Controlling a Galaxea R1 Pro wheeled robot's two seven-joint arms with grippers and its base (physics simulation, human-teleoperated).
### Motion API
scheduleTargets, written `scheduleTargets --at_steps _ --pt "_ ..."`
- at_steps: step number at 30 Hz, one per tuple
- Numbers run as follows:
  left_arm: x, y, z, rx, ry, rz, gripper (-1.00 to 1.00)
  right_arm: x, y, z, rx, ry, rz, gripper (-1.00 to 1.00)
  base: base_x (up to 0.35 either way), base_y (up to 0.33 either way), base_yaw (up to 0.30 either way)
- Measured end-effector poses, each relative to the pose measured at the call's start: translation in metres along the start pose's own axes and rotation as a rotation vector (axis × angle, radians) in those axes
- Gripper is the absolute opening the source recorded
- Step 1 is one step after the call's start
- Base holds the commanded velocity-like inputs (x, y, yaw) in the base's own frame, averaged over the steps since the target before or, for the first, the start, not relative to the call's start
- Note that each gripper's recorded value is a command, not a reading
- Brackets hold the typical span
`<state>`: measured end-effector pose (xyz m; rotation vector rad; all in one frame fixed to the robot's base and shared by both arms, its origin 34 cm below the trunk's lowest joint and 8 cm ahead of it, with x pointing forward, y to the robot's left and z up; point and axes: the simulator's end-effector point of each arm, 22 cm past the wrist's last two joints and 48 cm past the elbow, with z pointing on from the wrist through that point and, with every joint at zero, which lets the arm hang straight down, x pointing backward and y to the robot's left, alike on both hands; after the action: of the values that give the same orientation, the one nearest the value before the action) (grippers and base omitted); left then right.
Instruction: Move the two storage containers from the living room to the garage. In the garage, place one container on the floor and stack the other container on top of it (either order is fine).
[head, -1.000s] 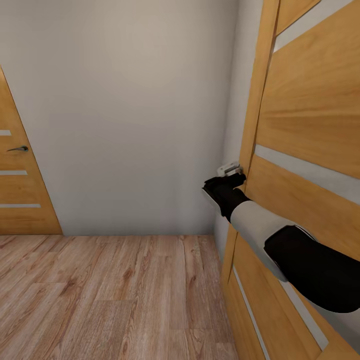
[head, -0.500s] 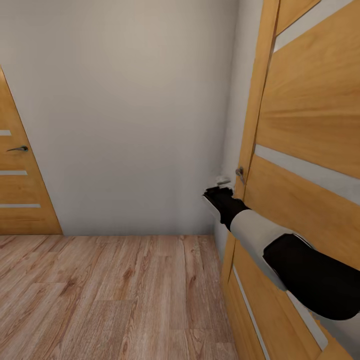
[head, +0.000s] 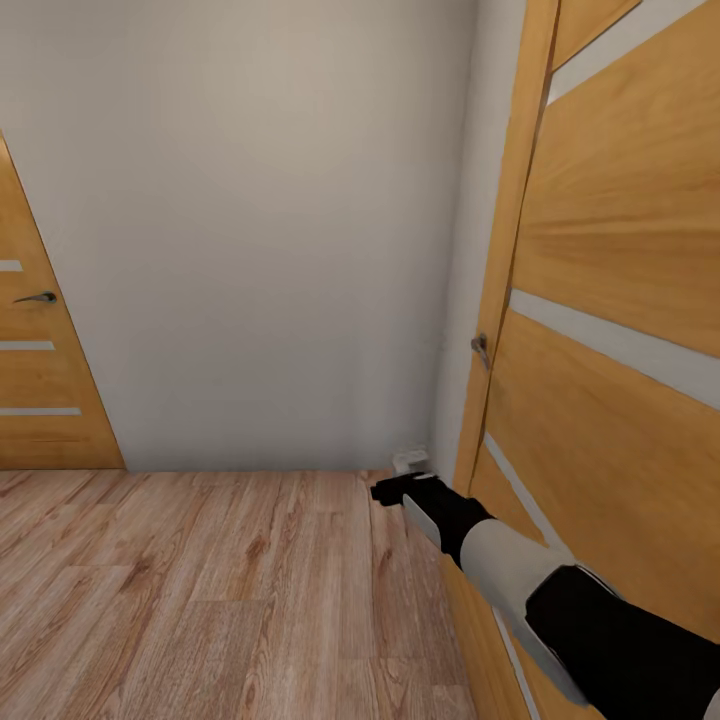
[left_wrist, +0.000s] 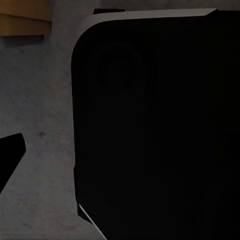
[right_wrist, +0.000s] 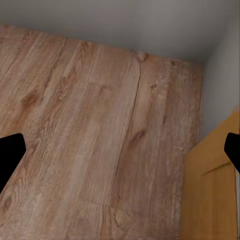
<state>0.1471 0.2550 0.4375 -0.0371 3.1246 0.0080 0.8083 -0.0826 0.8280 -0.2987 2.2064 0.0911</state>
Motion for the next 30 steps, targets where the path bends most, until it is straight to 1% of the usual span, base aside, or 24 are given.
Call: scheduleTargets --at_steps 6,12,16,20,30 --pt "0.000 0.000 0.000 0.000 0.000 0.000 1.00 0.042 0.007 0.004 -0.010 0.049 0.007 1.00 0.000 0.000 0.000" --pt "0.000 0.000 0.000 0.000 0.000 0.000 1.00 0.062 0.011 0.006 -0.015 0.054 0.016 1.00 0.000 0.000 0.000" --pt "0.000 0.000 0.000 0.000 0.000 0.000 1.00 0.086 0.006 0.008 0.000 0.076 0.021 1.00 0.000 0.000 0.000" --pt "0.000 0.000 0.000 0.000 0.000 0.000 1.00 0.092 0.001 0.009 0.009 0.072 0.025 1.00 0.000 0.000 0.000" --pt "0.000 0.000 0.000 0.000 0.000 0.000 1.00 0.094 0.000 0.009 0.011 0.070 0.024 1.00 0.000 0.000 0.000"
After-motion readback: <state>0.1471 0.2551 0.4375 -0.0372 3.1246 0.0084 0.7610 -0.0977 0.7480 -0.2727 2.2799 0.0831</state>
